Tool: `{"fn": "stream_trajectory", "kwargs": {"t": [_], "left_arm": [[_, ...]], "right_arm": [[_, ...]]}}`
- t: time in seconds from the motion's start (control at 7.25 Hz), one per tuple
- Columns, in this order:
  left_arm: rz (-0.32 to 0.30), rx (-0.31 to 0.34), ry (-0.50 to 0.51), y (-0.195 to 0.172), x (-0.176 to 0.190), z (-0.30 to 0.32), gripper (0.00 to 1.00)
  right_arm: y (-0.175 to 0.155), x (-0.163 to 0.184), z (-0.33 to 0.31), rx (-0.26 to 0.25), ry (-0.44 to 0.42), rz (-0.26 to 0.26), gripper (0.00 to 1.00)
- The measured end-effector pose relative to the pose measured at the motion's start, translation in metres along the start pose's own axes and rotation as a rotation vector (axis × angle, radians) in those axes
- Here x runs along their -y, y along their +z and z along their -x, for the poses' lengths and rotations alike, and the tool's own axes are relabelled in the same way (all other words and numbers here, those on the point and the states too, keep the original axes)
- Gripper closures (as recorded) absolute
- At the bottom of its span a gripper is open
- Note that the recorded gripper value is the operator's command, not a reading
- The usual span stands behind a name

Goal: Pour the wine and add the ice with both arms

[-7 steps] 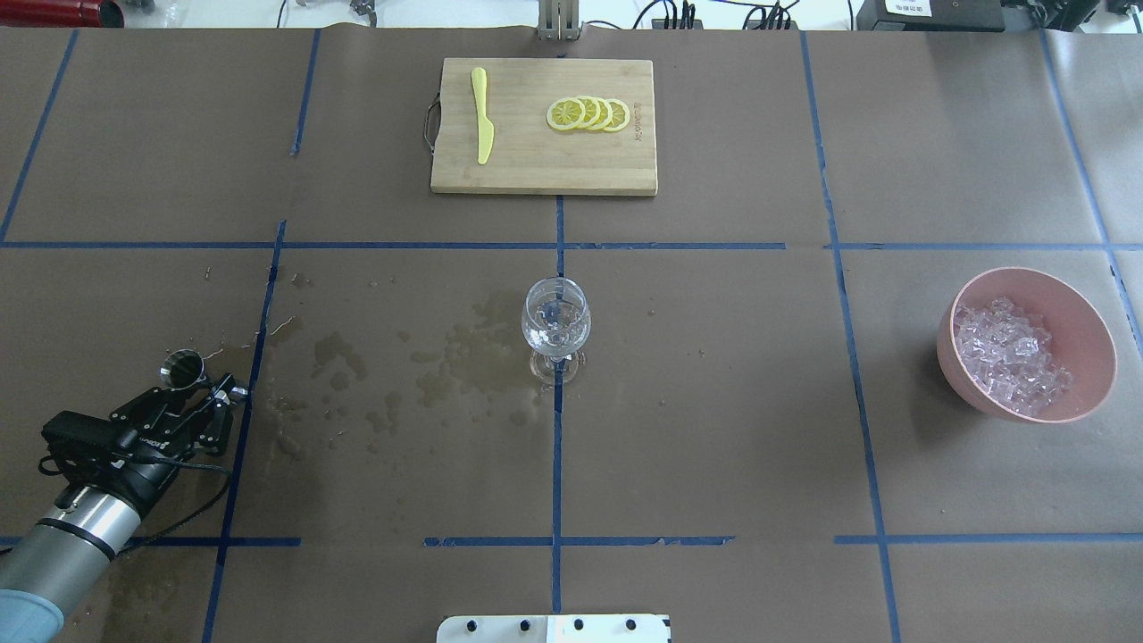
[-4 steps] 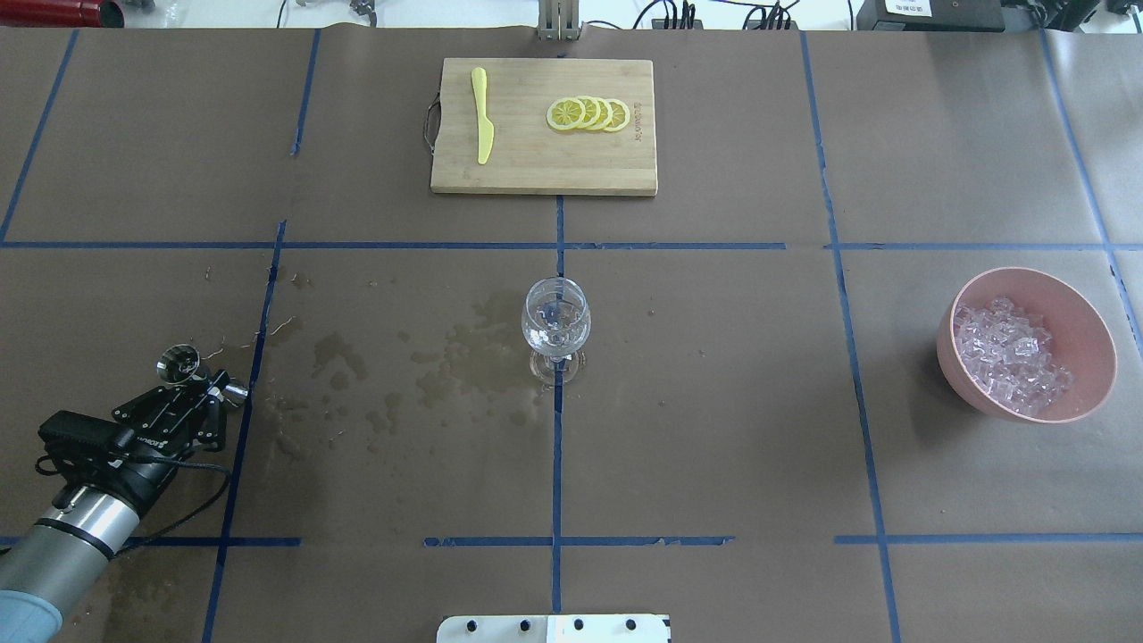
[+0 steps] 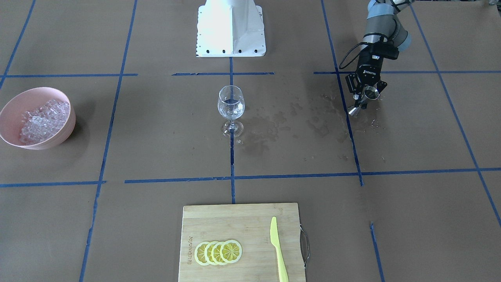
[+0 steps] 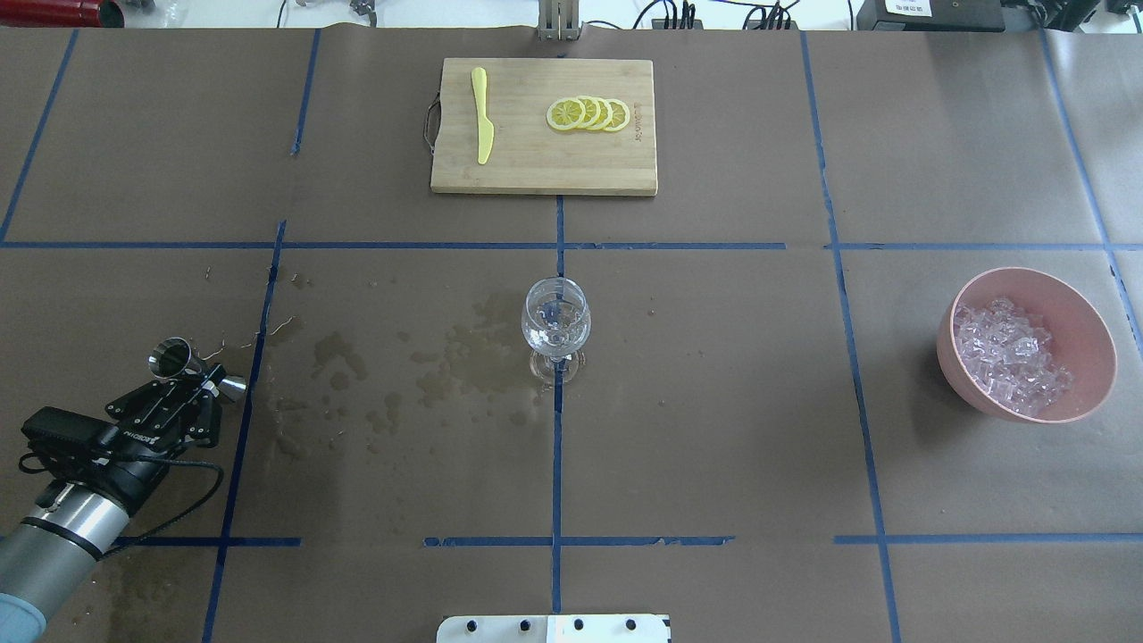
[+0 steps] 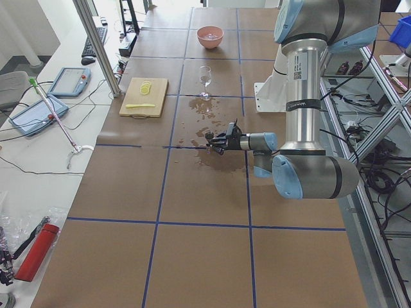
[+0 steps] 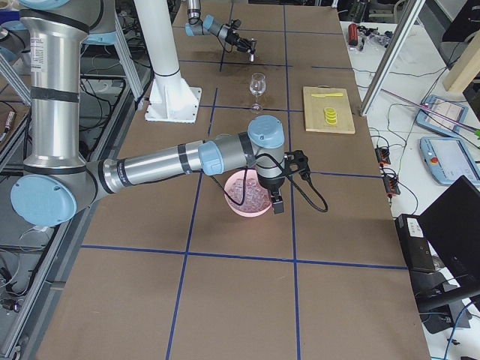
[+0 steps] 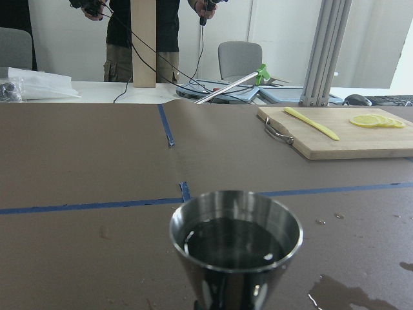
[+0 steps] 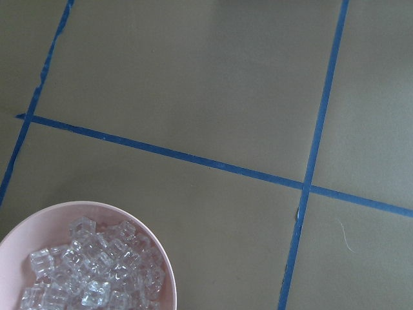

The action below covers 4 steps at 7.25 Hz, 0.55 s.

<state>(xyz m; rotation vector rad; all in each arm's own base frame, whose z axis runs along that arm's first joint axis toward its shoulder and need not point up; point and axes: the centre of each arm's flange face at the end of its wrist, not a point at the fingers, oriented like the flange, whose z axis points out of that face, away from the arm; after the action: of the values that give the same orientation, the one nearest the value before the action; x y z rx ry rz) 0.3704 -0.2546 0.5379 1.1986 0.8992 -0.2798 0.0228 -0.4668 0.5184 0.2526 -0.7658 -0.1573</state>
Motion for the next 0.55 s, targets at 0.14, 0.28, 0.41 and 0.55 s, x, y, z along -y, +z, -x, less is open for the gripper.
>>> {"fn": "stream_trajectory", "kwargs": {"t": [0.14, 0.28, 0.41, 0.55], "left_arm": [[-0.027, -0.034, 0.080, -0.005, 0.009, 0.000, 1.00], [-0.063, -0.071, 0.160, -0.009, 0.020, -0.003, 1.00], [-0.082, -0.110, 0.198, -0.013, 0.029, -0.010, 1.00], [-0.075, -0.167, 0.202, -0.016, 0.038, -0.021, 1.00]], "right_arm": [[0.000, 0.001, 0.000, 0.000, 0.000, -0.001, 0.00], [0.000, 0.001, 0.001, 0.000, -0.001, -0.002, 0.00], [-0.001, 0.002, 0.001, 0.001, -0.001, -0.002, 0.00], [-0.001, 0.002, 0.001, 0.001, -0.002, -0.003, 0.00]]}}
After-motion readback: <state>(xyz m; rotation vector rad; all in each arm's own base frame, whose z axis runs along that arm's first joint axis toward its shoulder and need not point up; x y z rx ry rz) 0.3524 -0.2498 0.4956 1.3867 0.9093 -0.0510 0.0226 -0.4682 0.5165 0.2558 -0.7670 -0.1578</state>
